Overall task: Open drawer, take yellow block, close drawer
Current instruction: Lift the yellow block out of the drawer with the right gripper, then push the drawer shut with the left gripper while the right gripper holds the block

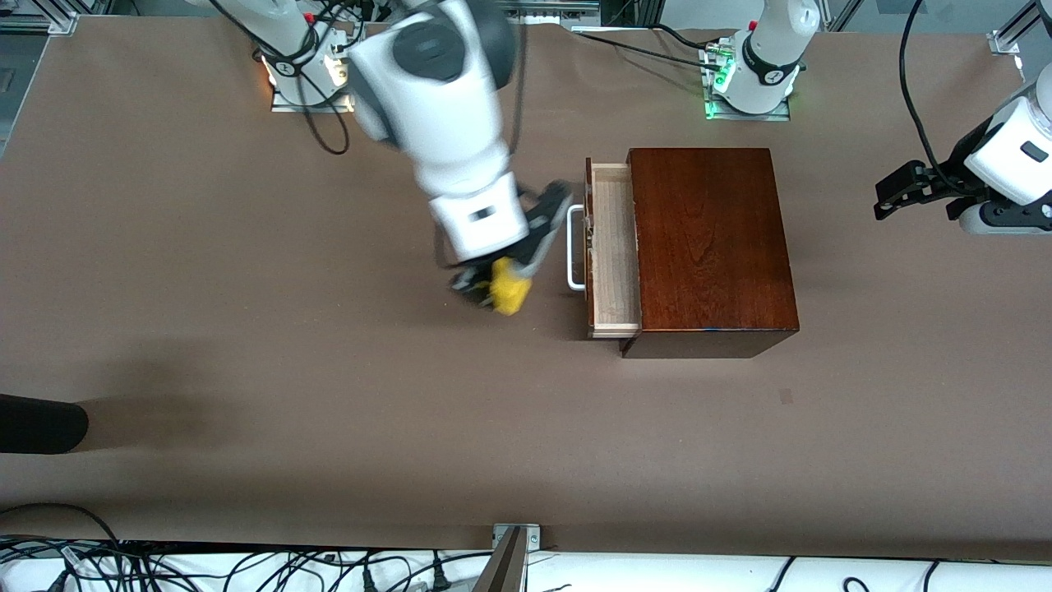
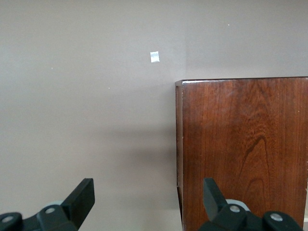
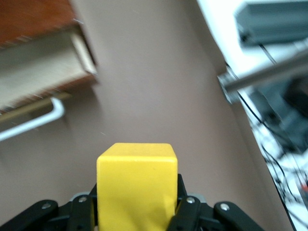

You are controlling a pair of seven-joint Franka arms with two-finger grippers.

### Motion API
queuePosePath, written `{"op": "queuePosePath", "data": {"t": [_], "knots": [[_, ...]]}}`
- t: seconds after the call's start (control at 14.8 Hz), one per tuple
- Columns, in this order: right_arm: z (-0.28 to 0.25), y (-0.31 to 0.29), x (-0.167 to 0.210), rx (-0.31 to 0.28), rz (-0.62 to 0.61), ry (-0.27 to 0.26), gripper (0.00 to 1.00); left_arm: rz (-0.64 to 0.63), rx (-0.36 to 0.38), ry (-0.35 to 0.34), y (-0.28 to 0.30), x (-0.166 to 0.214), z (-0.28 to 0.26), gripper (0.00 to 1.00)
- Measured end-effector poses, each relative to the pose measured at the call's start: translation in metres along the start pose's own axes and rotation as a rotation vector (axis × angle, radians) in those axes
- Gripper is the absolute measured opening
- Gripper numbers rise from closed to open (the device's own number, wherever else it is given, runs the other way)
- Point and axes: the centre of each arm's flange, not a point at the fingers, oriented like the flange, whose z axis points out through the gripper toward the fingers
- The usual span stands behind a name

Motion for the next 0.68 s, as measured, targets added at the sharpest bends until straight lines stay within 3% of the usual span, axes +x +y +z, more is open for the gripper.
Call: {"op": "queuePosePath", "data": {"t": [0.14,0.34,0.68], "knots": [[-0.002,0.055,-0.047,0.002,0.11,-0.034,0.55,0.036,-0.005,-0.006,0.012,-0.001,0.0,1.0],[0.004,0.105,-0.129,0.077,0.299,-0.096,0.55,0.233,-0.045,-0.072,0.063,-0.014,0.005,1.0],[0.063,0.113,-0.24,0.171,0.542,-0.29,0.55,0.66,-0.044,-0.181,0.198,-0.044,0.035,1.0]]}}
